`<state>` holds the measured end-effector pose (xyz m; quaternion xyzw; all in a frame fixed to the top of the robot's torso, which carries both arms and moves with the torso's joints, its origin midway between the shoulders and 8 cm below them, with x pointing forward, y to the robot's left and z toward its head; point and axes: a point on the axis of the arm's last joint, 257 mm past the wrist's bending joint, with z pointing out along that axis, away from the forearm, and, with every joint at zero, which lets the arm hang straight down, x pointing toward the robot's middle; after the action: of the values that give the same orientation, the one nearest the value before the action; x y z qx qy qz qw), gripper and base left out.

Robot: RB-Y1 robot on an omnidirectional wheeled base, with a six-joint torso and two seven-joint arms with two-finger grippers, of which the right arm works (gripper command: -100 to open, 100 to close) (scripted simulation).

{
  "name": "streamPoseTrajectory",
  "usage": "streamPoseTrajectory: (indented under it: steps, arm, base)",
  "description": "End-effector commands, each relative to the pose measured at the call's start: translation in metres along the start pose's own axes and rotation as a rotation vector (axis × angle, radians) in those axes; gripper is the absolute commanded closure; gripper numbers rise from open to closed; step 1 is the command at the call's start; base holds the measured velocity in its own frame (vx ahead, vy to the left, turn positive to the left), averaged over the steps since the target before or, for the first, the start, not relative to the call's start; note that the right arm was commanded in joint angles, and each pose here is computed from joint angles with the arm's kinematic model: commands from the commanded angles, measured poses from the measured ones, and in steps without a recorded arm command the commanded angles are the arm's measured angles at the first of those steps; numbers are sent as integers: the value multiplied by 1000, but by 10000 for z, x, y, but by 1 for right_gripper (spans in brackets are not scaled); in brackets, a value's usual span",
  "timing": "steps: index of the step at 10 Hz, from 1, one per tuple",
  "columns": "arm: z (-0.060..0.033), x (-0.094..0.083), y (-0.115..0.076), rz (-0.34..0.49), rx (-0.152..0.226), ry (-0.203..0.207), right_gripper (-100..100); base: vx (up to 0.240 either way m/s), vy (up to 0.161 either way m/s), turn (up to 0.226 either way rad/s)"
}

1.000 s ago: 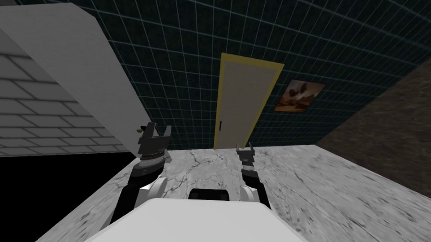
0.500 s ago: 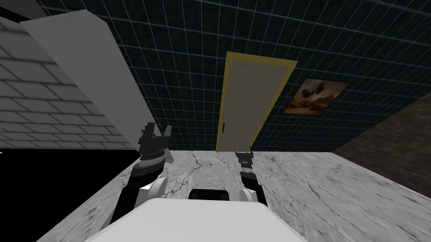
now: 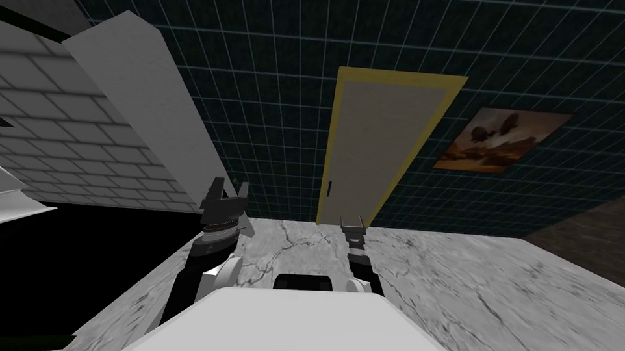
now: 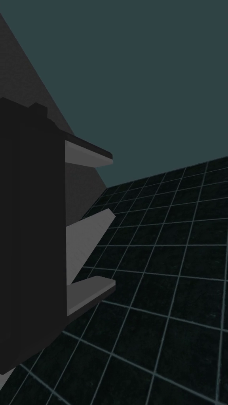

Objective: Pull the door open

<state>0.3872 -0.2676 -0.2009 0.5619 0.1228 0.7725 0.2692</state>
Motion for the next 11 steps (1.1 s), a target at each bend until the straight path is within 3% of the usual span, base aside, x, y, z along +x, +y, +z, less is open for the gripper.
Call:
streamPoseTrajectory:
  steps: [1, 11]
  arm:
    - [-43, -81, -24, 43, 2, -19, -100]
    - [-426, -782, -132, 267, -5, -163, -100]
  base:
    - [130, 5, 96]
    - [124, -14, 124]
